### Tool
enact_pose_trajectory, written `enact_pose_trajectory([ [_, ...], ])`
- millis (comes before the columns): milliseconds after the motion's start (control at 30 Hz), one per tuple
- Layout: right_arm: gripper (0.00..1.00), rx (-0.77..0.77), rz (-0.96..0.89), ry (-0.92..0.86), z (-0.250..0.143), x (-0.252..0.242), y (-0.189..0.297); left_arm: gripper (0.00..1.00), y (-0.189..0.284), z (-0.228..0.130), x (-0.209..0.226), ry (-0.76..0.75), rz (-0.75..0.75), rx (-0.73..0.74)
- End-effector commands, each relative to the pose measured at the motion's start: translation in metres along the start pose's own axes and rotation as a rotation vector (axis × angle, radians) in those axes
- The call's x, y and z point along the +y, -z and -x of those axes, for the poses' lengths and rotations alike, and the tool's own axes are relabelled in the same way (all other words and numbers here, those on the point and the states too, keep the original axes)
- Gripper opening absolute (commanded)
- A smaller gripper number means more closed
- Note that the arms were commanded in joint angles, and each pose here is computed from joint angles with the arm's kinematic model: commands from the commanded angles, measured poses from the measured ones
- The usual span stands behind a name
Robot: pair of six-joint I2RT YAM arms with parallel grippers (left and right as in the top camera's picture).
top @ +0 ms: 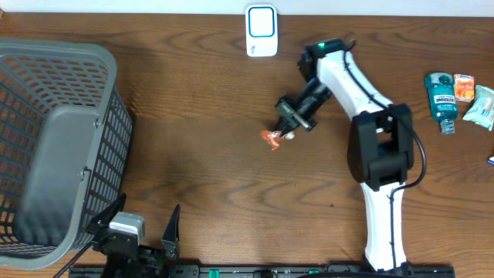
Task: Scan the item barcode
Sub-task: 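Lift the snack bar and carry it toward the scanner, then hold the snack bar in front of the white scanner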
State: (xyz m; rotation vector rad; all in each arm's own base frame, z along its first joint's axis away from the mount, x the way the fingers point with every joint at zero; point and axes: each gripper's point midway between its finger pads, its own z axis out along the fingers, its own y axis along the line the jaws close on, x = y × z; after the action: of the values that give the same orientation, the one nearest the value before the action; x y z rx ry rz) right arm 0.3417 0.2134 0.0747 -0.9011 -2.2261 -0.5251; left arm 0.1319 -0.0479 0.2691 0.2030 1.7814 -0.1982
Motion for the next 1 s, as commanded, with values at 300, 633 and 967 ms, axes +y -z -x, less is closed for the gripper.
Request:
enact_pose_trajectory([
  [300,0.02,-0.672,0.369,0.200,0.074,0.087,0.122,1.00,0.000,0.000,-0.001,0.002,-0.002,-0.002],
  [633,0.02,-1.044,0.471,0.259,0.089,0.140,0.158,1.00,0.000,0.000,-0.001,0.002,-0.002,-0.002],
  [967,0.02,-1.208,0.731,0.288,0.107,0.208,0.169,1.00,0.000,0.000,-0.001,0.002,-0.002,-0.002],
])
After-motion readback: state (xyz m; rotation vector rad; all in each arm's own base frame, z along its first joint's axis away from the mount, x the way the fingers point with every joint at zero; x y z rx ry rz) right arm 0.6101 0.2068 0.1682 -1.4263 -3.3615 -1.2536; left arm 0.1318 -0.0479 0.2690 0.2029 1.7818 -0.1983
